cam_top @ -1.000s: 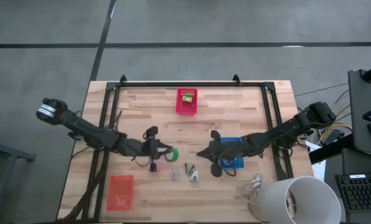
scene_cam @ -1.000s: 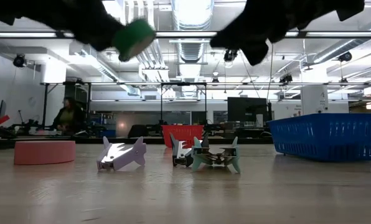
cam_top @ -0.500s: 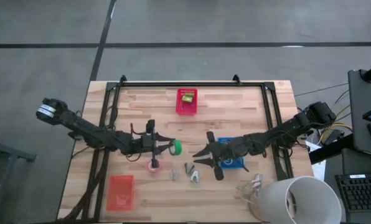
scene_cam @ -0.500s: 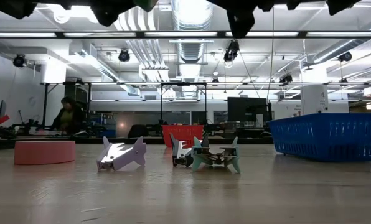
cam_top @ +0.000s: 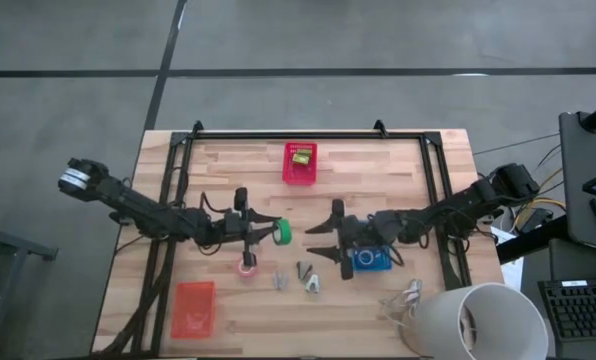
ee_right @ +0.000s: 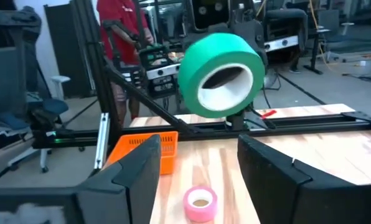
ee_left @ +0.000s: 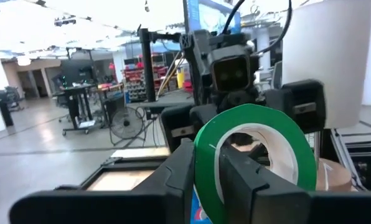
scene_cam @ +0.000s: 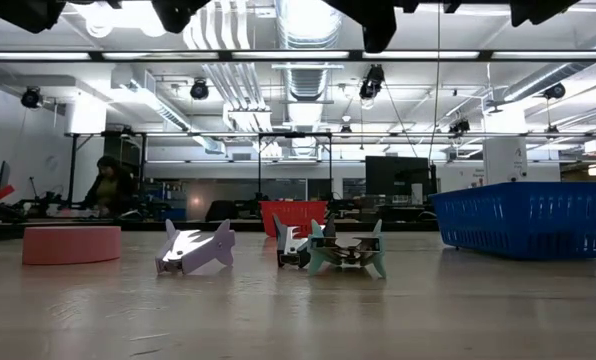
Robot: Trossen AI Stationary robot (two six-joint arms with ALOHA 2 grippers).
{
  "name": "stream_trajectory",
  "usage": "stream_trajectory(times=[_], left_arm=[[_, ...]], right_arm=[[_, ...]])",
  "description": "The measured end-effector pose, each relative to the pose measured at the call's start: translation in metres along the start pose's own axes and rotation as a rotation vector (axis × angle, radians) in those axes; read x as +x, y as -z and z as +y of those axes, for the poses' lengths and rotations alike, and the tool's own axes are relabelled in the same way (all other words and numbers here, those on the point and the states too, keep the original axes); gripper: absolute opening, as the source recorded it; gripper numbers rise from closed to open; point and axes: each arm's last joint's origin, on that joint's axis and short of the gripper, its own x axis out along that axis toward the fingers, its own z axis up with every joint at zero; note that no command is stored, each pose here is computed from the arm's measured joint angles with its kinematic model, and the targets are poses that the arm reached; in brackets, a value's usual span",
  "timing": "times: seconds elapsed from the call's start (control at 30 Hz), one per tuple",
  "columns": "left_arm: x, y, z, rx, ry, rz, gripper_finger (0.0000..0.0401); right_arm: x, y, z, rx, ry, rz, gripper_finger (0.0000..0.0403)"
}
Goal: Pick and place Stapler, Stapler remover, tape
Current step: Put the green tape into the blue bin
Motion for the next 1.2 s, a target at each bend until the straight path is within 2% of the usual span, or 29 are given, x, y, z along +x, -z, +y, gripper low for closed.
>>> stream_trajectory(times=[0.37,0.77,1.0,1.2], left_arm=[[0.019,0.015,0.003,0.0,-0.034,-0.063,0.006],[0.059,0.019,-0.009,0.07,-0.039,-0.057,0.0062],[0.059,0.017,-0.008,0.071,-0.04,-0.062,0.0068],[0.059,0.015,-0.007,0.072,-0.041,-0.064,0.007]], right_arm=[[0.002,-0.004,-0.01,0.001,0.019,-0.033,0.0224],[0.002,-0.004,-0.009,-0.015,0.014,-0.033,0.0224],[0.001,-0.004,-0.007,-0.025,0.004,-0.027,0.0205],[0.001,-0.003,-0.007,-0.034,0.005,-0.024,0.0169]])
